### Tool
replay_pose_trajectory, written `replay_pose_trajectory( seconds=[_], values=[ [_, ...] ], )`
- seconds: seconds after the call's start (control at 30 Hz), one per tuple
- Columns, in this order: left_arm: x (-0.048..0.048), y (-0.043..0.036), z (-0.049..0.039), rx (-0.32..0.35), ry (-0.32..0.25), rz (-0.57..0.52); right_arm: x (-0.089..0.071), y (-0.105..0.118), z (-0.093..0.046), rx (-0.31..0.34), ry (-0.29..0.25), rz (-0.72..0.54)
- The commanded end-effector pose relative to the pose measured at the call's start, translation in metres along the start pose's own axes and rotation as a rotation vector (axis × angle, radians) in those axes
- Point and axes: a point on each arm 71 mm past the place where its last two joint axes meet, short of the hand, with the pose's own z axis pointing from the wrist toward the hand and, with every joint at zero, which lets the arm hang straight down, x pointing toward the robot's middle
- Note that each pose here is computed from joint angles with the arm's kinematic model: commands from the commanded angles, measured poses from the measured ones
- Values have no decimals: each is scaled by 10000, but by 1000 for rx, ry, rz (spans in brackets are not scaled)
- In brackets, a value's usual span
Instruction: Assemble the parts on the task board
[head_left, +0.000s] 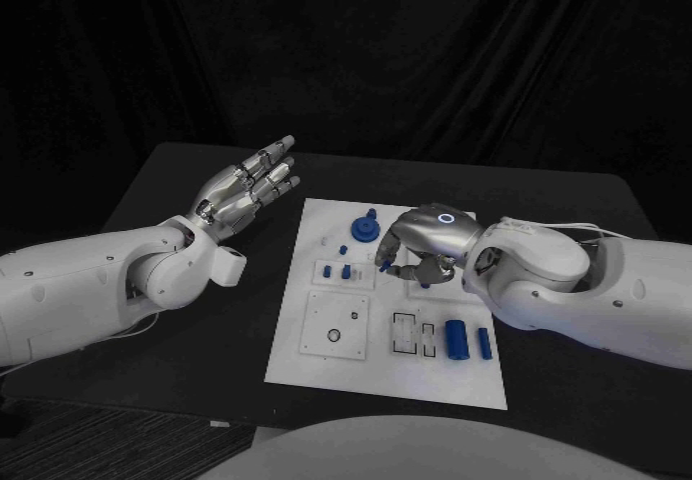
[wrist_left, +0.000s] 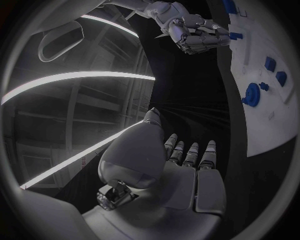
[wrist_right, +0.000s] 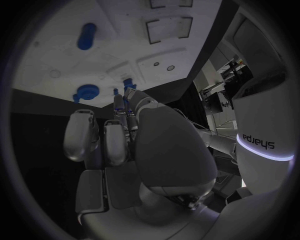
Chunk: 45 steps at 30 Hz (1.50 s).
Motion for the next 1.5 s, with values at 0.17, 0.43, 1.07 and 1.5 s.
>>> replay_pose_trajectory(
  seconds=[0.17,0.43,1.07,1.5],
  values=[
    [22,-35,13,61,0,-5,132,240,178,-102,27,-52],
    [40,-11,24,32,11,-13,307,358,270,-160,60,-135],
    [42,12,32,10,19,-19,413,449,232,-199,91,-229],
    [37,33,24,-20,30,-27,464,454,195,-185,109,-225]
  ],
)
